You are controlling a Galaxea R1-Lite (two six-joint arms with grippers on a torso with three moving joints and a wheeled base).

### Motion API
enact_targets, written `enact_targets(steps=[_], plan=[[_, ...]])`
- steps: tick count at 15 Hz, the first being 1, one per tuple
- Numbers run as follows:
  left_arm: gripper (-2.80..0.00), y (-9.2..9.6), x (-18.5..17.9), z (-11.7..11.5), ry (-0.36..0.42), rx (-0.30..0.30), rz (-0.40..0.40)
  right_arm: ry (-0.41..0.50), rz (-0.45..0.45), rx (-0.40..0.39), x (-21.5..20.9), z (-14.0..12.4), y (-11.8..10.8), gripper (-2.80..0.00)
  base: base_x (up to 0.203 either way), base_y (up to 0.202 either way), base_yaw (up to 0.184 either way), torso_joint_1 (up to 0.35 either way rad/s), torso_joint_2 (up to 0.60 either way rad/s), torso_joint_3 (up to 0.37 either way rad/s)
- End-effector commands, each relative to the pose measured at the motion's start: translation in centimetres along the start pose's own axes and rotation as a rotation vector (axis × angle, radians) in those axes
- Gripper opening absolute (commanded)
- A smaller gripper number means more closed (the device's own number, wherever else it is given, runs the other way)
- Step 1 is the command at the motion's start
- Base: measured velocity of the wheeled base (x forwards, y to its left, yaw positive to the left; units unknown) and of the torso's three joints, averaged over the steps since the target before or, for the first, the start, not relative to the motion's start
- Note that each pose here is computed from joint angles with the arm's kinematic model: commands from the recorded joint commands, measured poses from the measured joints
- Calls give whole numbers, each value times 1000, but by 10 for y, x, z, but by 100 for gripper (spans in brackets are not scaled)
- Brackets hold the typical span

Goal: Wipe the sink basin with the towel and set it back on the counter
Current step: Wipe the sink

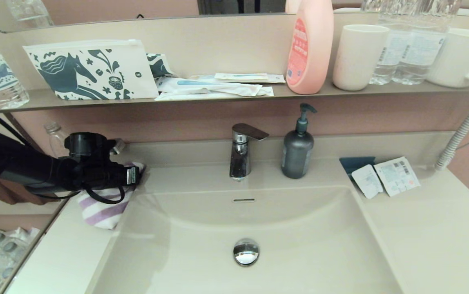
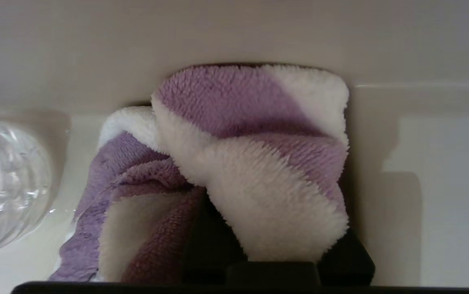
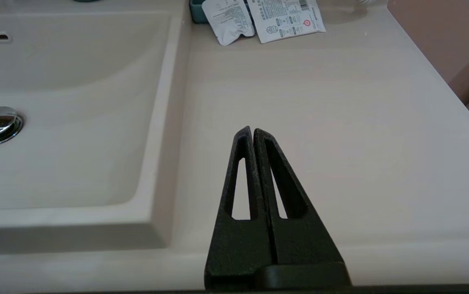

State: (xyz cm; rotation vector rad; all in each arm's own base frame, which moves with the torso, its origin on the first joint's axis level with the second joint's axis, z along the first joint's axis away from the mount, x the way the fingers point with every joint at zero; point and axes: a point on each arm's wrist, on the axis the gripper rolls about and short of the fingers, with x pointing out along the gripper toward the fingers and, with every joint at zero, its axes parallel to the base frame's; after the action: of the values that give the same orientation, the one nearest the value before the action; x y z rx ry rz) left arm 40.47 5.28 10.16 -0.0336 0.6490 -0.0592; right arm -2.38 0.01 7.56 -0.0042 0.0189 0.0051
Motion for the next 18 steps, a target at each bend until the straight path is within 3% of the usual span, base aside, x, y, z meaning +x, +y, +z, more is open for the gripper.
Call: enact_targets(steps=[1, 10, 13, 18], plan=[[-280, 2, 2, -21, 69, -17, -2, 1, 1, 0, 0, 0, 0, -280, 0, 0, 0, 0, 0, 0], [-280, -16, -99, -89, 210, -49, 1, 1, 1, 0, 0, 0, 0, -280, 0, 0, 0, 0, 0, 0], [-280, -12, -127, -123, 273, -99, 29, 1, 0, 0, 0, 0, 0, -280, 0, 0, 0, 0, 0, 0], [-280, -13, -155, -100, 147, -91, 59, 1, 0, 0, 0, 0, 0, -280, 0, 0, 0, 0, 0, 0]])
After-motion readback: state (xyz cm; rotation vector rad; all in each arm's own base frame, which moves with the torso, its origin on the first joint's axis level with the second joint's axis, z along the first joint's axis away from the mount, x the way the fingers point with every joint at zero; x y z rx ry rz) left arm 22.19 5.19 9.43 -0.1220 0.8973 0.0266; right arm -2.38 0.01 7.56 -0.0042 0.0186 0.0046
